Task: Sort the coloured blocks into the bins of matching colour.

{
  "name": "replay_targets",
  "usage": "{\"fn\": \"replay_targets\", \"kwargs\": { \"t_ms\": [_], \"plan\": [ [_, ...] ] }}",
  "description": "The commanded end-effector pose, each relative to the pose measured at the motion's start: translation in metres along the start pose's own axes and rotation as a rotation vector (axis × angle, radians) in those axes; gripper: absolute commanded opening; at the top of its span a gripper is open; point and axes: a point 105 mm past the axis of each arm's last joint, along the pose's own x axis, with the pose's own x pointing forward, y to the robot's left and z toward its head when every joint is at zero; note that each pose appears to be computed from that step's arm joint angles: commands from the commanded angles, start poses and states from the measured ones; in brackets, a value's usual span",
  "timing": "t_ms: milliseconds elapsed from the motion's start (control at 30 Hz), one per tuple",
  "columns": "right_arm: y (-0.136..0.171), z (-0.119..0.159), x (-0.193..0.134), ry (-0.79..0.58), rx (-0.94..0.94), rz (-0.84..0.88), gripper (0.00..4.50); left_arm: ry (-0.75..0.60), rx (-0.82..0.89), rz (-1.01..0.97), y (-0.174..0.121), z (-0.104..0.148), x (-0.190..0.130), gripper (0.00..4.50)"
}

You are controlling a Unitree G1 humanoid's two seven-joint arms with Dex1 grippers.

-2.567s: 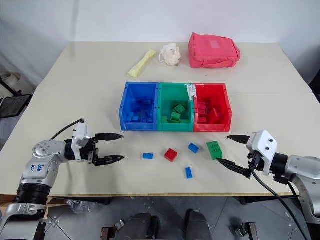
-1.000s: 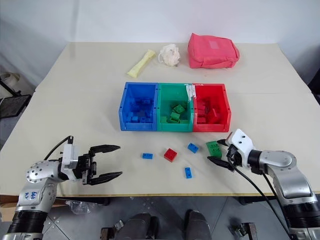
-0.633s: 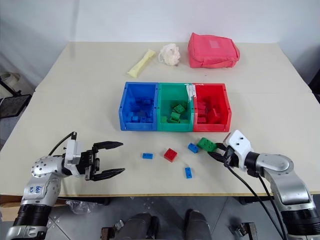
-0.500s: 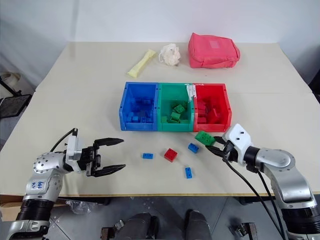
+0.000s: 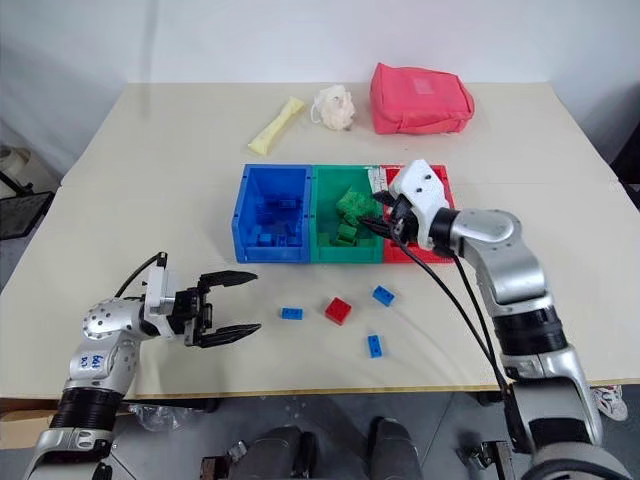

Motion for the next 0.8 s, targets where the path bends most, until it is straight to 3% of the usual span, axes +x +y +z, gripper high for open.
{"fn": "replay_targets", "kwargs": {
  "t_ms": [33,133,400,500,800],
  "plan": [
    [-0.004,0.015,-0.002,-0.046,-0.049,-0.002,3.74,-0.012,0.027,0.001,0.002,0.004,0.001,4.5],
    [-0.002,0.017,-0.009,-0.047,-0.059,0.01,4.47,-0.016,0.029,-0.002,0.001,0.004,0.002,4.5],
    [0.035,-0.001,-0.062,0.008,-0.067,0.201,4.47,-0.017,0.022,-0.025,0.002,0.002,0.002,4.5],
    [0.052,-0.028,-0.105,0.113,-0.023,0.257,4.47,0.002,0.019,-0.037,0.004,0.0,-0.004,4.5],
    [0.063,-0.061,-0.182,0.318,0.067,0.223,4.47,0.016,0.016,-0.066,-0.001,-0.003,-0.015,4.5]
  ]
}}
